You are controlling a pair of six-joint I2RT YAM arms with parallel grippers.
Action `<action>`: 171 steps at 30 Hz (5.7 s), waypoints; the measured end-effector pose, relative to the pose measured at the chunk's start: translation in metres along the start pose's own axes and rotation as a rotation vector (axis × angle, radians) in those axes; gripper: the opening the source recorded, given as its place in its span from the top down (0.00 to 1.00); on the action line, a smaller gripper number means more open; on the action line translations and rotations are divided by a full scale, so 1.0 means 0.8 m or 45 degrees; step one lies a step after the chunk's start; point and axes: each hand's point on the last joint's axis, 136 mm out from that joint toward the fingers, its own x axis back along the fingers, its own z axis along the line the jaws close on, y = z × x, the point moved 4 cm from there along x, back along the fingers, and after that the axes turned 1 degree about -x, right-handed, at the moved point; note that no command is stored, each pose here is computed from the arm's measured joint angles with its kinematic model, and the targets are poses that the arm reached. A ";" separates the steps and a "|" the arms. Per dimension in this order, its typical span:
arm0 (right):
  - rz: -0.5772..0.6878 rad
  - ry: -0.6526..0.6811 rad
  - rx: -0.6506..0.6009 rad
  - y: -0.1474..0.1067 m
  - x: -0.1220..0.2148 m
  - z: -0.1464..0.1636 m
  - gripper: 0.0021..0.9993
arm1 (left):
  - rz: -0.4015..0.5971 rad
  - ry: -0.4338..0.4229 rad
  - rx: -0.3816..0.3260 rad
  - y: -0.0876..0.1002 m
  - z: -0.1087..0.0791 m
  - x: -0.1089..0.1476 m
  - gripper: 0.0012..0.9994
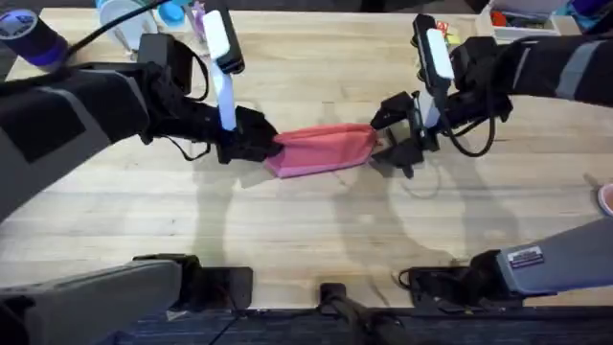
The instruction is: Unzip the bag, pick up the pens from the table one at a time and place them inside, then zip the bag closed.
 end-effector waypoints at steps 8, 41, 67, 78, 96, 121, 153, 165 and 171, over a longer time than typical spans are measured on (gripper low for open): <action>0.020 -0.011 0.009 -0.001 0.001 -0.003 0.96 | -0.001 0.002 -0.002 0.000 0.001 0.000 0.96; 0.043 -0.173 0.275 0.102 0.030 -0.035 0.97 | 0.002 0.005 -0.003 0.000 0.001 0.000 0.96; -0.134 0.004 0.784 0.226 -0.095 0.024 0.97 | -0.001 -0.004 0.005 0.000 -0.001 0.000 0.96; -0.152 0.010 0.771 0.232 -0.095 0.026 0.41 | -0.003 -0.002 0.002 0.000 0.000 0.000 0.96; 0.083 -0.087 0.683 0.206 -0.092 0.009 0.00 | -0.003 -0.001 0.001 0.000 0.000 0.000 0.96; 0.074 -0.229 0.190 0.272 -0.026 -0.007 0.01 | -0.003 -0.001 0.001 0.000 0.000 0.000 0.96; 0.314 -0.302 -0.032 0.258 0.016 -0.023 0.00 | -0.004 -0.001 0.001 0.000 0.000 0.000 0.01; 0.320 -0.279 -0.045 0.256 0.016 -0.018 0.17 | -0.006 0.003 -0.006 0.005 0.002 0.003 0.01; 0.326 -0.259 -0.059 0.254 0.016 -0.014 0.77 | -0.026 0.042 -0.055 0.042 0.011 0.028 0.01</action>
